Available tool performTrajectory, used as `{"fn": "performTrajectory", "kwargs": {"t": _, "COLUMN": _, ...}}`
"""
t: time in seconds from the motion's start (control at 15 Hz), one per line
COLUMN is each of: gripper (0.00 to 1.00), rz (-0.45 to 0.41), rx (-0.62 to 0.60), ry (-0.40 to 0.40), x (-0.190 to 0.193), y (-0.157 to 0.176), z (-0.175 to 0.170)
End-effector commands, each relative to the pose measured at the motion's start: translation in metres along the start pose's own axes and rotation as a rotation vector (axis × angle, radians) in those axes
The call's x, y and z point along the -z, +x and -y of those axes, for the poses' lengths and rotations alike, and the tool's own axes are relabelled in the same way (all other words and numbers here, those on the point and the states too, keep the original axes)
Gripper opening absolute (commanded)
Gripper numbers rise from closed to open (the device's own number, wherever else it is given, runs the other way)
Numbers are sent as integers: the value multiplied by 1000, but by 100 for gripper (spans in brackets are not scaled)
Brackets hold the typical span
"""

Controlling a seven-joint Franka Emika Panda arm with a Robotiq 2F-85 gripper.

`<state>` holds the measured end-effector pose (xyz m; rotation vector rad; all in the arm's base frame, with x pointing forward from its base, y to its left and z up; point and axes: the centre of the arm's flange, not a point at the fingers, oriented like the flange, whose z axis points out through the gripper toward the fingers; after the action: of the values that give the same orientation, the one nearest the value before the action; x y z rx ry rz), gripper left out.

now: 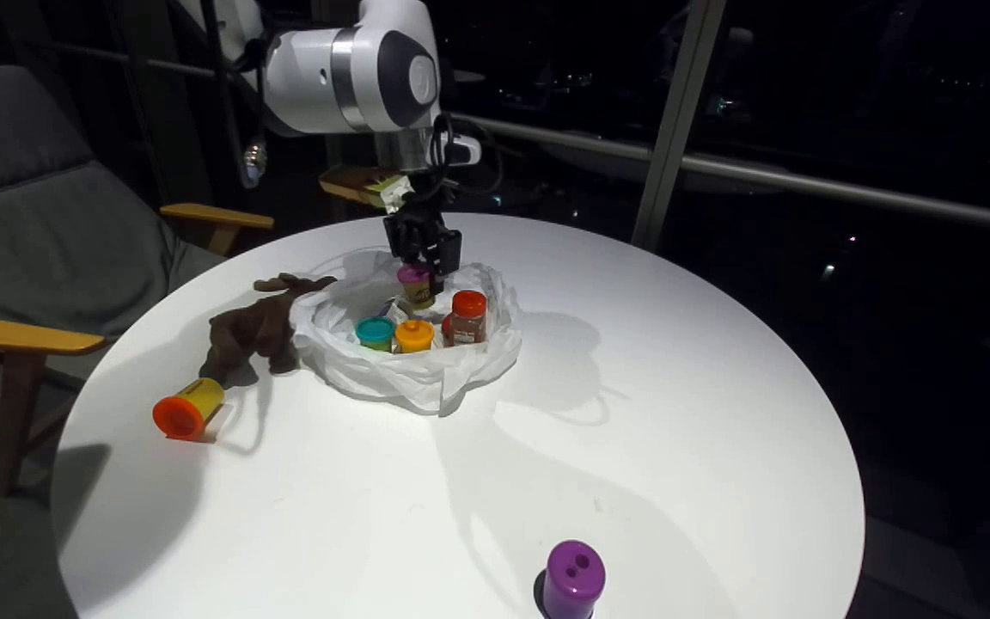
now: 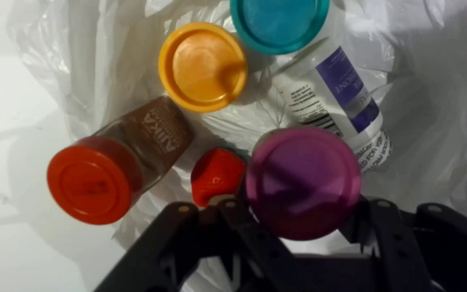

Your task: Put the objects on the table into the plastic bag.

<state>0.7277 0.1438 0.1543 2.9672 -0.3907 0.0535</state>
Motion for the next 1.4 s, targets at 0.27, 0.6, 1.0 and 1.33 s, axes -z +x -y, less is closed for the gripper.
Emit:
{"fn": "performTrajectory", "kwargs": {"t": 0.27, "gripper": 20, "rz": 91, "rx": 26, "ry": 117, "x": -8, "y": 27, "z": -9}}
{"fn": "performTrajectory", "kwargs": {"t": 0.6, "gripper": 21, "rz": 78, "rx": 6, "ry": 158, "x": -39, "y": 9, "z": -2}}
{"fn": "performTrajectory", "kwargs": {"t": 1.0, "gripper": 93, "rz": -39, "rx": 9, "ry": 163, "x": -4, "y": -16, "z": -6}}
{"fn": "performTrajectory", "kwargs": {"t": 1.33, "gripper": 100, "rz": -101, "rx": -38, "ry": 112, "x": 68, "y": -44, "z": -25}}
